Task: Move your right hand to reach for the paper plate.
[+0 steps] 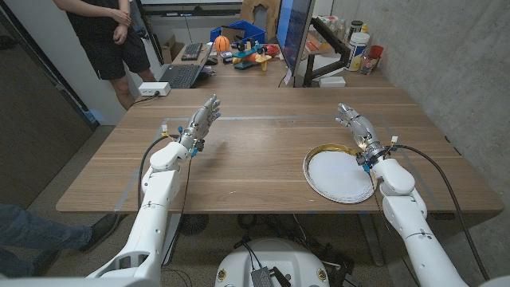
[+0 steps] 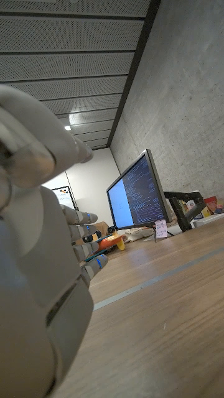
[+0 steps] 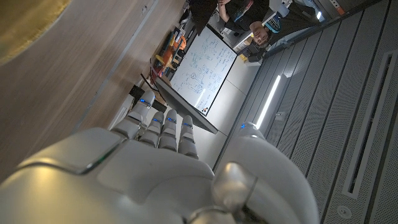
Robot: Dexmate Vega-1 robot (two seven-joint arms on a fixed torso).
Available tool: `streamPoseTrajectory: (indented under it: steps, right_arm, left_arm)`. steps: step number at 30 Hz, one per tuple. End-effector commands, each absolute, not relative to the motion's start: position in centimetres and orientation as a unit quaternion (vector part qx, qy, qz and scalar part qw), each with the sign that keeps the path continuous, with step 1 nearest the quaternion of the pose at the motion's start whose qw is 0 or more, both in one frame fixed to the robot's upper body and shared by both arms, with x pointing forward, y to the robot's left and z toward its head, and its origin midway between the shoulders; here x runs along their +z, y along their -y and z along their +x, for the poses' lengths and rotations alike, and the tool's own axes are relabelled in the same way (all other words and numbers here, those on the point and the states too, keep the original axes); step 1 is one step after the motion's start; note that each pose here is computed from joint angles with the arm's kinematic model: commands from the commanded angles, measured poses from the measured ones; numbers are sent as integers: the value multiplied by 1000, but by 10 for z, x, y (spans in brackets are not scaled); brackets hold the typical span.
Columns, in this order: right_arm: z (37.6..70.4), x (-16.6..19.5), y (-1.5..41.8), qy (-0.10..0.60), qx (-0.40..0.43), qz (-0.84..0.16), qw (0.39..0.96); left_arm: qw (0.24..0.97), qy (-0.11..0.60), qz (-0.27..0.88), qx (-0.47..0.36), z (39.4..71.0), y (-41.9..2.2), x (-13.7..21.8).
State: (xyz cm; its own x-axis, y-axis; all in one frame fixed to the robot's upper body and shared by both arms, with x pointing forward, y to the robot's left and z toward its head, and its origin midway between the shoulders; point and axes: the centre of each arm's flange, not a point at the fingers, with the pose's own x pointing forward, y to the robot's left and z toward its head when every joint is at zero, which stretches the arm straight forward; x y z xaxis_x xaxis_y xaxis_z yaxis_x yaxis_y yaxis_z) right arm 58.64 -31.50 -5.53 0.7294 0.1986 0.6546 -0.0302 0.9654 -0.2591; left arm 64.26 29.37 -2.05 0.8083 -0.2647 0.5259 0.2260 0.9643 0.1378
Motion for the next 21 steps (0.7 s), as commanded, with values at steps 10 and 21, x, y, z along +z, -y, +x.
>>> streamPoseTrajectory:
  steps: [10, 21]
  right_arm:
    - [573, -62, 313, 369, 48, -162, 914]
    - [565, -65, 314, 373, 40, -176, 910]
  left_arm:
    - [949, 280, 37, -136, 647, -295, -17]
    - [949, 281, 36, -139, 647, -292, -16]
